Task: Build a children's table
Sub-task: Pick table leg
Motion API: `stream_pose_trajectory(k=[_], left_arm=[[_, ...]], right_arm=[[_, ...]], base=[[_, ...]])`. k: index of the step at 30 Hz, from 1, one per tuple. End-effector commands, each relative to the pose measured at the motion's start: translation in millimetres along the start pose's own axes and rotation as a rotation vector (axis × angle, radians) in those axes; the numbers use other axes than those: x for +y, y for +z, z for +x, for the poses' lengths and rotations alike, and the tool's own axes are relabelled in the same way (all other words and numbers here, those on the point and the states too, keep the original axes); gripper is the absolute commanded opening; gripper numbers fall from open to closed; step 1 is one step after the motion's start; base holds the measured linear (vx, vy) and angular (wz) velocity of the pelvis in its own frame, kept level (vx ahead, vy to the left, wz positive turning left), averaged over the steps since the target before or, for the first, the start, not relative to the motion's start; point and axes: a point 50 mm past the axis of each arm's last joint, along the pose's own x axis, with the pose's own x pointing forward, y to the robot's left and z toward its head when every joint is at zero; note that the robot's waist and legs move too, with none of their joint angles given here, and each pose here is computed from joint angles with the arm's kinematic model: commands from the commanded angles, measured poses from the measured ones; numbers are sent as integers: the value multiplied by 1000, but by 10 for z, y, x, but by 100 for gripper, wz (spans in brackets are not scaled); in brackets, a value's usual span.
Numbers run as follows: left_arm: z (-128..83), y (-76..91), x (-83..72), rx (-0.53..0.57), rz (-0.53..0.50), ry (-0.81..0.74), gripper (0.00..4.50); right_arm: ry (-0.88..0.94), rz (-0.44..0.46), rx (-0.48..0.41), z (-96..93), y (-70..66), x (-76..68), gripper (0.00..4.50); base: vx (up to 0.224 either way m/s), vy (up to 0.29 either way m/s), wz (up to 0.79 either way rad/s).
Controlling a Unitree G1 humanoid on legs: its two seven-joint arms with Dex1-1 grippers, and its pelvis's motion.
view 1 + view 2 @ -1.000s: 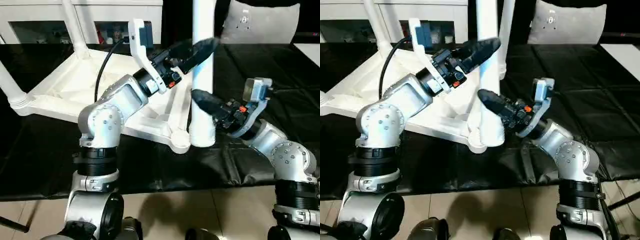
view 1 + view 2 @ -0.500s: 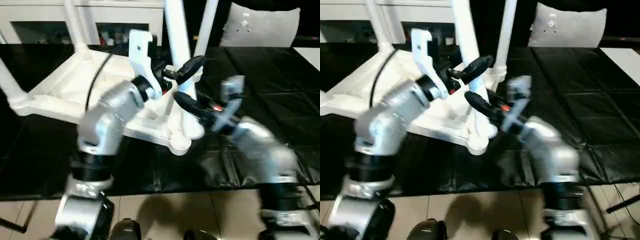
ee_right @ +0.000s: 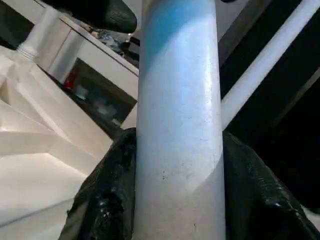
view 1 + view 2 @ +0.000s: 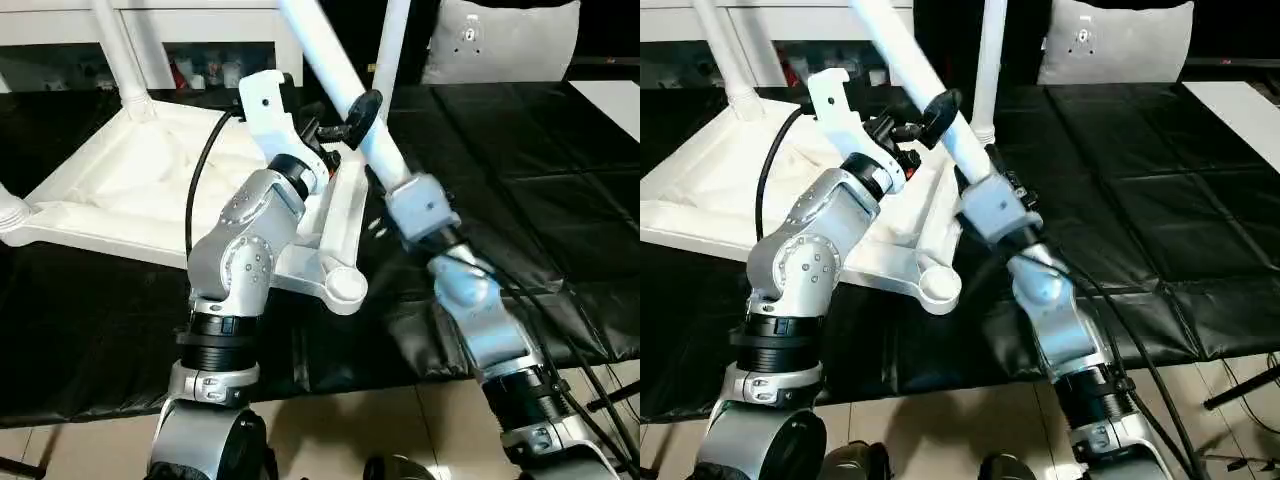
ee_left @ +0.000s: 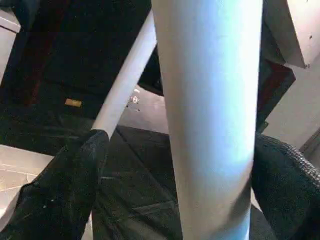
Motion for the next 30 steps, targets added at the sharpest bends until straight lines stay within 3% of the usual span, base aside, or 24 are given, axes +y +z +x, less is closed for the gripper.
stream_pose_trajectory(k=[1,10,24,26,29,30], left_arm=[[41,-59,-168,-6,-61,-29,416],[39,-55,-158,-12,-81,-27,416],[41,-56,-144,-8,-68,-27,416],[39,-54,-138,-5,-28,-39,416],[19,-88,-101,28,275,-100,416],[7,-107,-76,35,322,-104,416]], right_arm=[[-14,-28,-35,7,38,0,186],[-42,-75,-44,18,-16,23,186],[-58,-74,-55,35,-45,16,186],[-58,-68,-63,34,-37,18,186],[-55,-61,-66,36,-39,26,186],[-55,-59,-68,36,-38,30,186]], base=[[0,0,0],[0,0,0],[0,0,0],[0,0,0],[0,0,0],[0,0,0]])
